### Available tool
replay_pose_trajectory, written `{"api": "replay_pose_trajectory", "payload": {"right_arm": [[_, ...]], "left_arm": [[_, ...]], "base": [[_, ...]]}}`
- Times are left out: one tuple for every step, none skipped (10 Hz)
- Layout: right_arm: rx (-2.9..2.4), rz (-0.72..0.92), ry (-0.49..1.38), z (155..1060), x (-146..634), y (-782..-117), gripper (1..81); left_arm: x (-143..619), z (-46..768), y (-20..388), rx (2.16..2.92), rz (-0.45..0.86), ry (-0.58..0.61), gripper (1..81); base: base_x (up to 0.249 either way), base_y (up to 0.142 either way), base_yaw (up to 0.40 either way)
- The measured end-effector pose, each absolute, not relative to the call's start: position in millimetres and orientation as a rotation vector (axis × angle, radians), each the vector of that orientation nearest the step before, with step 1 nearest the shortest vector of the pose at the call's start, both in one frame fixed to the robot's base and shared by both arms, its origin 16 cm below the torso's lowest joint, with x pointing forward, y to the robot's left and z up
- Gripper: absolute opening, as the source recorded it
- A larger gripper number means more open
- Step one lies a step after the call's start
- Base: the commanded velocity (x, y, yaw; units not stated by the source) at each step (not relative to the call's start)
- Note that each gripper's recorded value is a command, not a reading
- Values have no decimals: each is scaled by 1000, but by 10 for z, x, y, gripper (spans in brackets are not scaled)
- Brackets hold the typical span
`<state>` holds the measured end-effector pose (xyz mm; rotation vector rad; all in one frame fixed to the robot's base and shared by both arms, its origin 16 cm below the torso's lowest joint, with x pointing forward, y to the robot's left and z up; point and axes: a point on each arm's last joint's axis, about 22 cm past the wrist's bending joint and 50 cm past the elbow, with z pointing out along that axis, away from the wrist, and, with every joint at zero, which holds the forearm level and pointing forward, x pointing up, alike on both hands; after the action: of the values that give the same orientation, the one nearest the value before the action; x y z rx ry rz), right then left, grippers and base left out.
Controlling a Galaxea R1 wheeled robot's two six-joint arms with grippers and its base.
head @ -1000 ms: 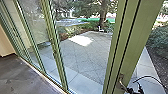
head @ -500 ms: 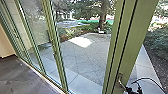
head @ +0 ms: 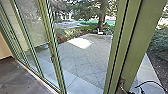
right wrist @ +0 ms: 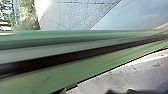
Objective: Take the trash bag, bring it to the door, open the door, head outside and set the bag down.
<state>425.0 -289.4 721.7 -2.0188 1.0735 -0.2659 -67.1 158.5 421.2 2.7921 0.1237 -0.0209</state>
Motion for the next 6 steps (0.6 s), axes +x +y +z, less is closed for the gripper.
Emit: {"api": "replay_pose_trajectory", "payload": {"right_arm": [[-2017, -269, 1073, 7226, 4264, -2897, 811], [-2017, -273, 1084, 7229, 4329, -2917, 811], [-2018, -263, 1097, 7232, 4360, -2921, 811], [-2018, -261, 1099, 7244, 4369, -2924, 811], [-2022, -256, 1099, 7251, 4378, -2923, 811], [-2029, -251, 1096, 7261, 4388, -2927, 811]], "left_arm": [[-699, 4213, 1585, 2792, -28, 124, 10], [-807, 4220, 1579, 2792, -50, 126, 10], [-958, 4232, 1568, 2791, -78, 129, 10], [-1018, 4235, 1583, 2792, -96, 129, 10], [-969, 4227, 1619, 2797, -87, 127, 10], [-945, 4224, 1622, 2797, -80, 127, 10]], "base": [[0, 0, 0], [0, 0, 0], [0, 0, 0], [0, 0, 0], [0, 0, 0], [0, 0, 0]]}}
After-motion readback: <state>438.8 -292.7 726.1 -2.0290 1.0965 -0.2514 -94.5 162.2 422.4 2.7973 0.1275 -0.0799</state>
